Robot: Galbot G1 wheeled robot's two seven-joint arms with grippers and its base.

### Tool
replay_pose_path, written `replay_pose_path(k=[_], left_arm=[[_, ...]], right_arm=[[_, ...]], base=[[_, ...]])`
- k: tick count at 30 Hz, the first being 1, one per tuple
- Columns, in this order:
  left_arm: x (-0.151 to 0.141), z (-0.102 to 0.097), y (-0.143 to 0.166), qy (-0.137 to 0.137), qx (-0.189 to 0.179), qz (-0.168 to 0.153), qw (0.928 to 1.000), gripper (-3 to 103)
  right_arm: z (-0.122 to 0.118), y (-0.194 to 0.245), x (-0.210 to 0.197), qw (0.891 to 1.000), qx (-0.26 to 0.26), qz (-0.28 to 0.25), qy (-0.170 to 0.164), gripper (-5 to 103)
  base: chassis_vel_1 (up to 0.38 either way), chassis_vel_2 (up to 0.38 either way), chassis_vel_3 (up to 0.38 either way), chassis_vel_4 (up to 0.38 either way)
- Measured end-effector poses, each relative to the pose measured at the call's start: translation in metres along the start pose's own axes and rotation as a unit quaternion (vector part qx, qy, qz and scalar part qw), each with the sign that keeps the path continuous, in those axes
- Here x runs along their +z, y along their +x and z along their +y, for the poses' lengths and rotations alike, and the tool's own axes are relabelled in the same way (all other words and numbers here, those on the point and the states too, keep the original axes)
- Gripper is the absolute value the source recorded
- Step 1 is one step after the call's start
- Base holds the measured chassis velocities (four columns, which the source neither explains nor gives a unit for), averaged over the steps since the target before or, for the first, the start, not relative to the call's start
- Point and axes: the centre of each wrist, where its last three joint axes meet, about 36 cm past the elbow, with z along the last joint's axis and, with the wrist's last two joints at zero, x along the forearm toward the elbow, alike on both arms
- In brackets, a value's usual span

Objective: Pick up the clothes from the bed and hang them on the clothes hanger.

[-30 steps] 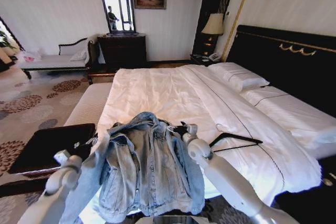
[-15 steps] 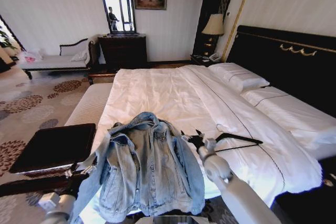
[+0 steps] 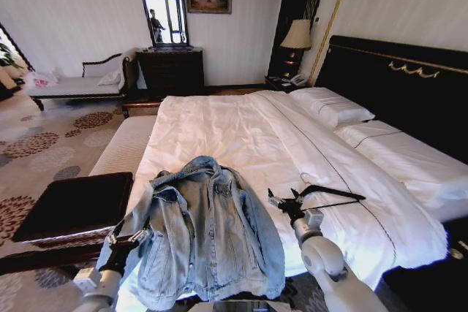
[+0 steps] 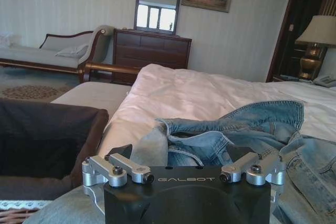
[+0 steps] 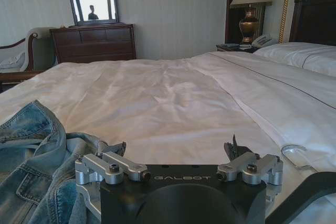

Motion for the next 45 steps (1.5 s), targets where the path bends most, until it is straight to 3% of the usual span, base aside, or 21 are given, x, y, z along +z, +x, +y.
replay_pose_path(k=[12,23,36,41,43,44,45], left_arm=[[0.001,0.015,0.009,-0.011,-0.017,-0.011,0.9997,100],[-0.001,0.015,0.007,-0.044,-0.01,-0.034,0.9984,100],[0.0,0.013,0.005,-0.049,-0.006,-0.041,0.9979,100],[0.0,0.013,0.005,-0.049,-0.006,-0.04,0.998,100],[0.0,0.014,0.005,-0.049,-0.008,-0.04,0.998,100],[0.0,0.014,0.005,-0.049,-0.008,-0.04,0.998,100],[0.0,0.014,0.005,-0.048,-0.008,-0.04,0.998,100]], right_arm=[[-0.004,0.012,-0.001,1.0,0.01,0.0,-0.003,100],[-0.01,0.013,-0.003,1.0,0.015,-0.003,0.001,100],[-0.019,0.012,-0.002,1.0,0.012,0.005,0.013,100],[-0.03,0.01,-0.004,0.999,0.009,0.023,0.039,100],[-0.054,0.006,-0.009,0.994,0.001,0.059,0.096,100],[-0.054,0.006,-0.009,0.994,0.001,0.059,0.096,100],[-0.064,0.002,-0.012,0.99,-0.002,0.072,0.118,100]], base=[[-0.039,-0.042,0.042,0.035],[-0.165,-0.149,0.159,0.154],[-0.088,-0.095,0.087,0.102],[-0.136,-0.125,0.129,0.126],[-0.081,-0.063,0.064,0.07],[-0.081,-0.051,0.044,0.049],[-0.071,-0.051,0.044,0.006]])
